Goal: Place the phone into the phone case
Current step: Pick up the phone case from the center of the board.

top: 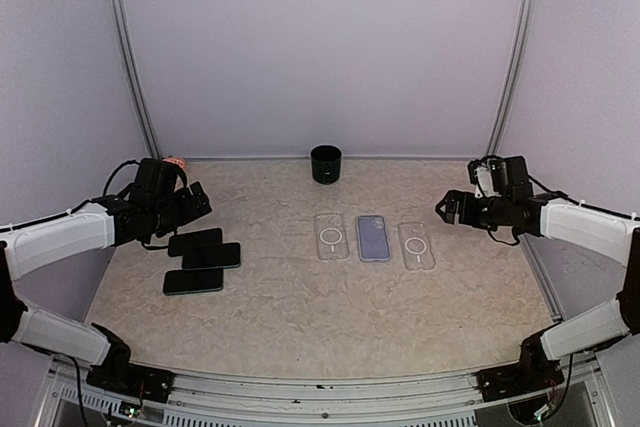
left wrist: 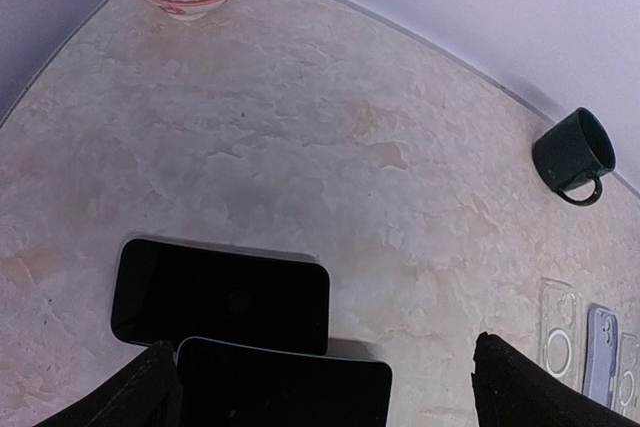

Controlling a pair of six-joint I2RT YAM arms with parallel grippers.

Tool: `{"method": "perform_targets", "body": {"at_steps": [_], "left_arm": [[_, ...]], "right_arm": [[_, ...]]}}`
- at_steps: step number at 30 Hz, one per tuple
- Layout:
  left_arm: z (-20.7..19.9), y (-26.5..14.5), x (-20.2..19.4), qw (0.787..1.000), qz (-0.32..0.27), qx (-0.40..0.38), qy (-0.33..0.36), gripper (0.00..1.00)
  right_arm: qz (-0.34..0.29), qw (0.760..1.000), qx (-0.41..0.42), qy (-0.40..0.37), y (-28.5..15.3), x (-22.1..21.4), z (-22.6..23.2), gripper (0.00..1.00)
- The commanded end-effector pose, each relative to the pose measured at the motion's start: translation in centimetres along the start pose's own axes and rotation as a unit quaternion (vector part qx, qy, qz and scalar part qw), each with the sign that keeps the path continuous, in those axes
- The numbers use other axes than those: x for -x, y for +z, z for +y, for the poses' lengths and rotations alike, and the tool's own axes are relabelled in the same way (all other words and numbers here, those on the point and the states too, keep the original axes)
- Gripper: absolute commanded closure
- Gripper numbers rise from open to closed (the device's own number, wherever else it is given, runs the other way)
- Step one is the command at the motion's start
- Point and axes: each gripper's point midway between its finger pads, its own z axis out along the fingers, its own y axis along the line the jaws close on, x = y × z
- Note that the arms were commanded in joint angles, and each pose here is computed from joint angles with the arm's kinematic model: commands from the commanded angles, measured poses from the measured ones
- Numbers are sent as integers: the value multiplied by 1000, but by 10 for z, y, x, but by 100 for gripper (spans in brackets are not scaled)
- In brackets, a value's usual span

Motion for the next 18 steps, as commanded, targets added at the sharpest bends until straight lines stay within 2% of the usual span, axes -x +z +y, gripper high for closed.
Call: {"method": "perform_targets", "body": {"at_steps": [1,10,18], "left_arm": [[-11,4,-12,1000,5,-5,9,1],[-26,11,-36,999,32,-13,35,1],[-73,9,-47,995,37,-45,86,1]], "right_arm": [[-11,999,-6,-30,5,7,13,0],[0,995,8,-96,19,-4,51,1],[-1,991,4,-137,25,-5,73,0]]}}
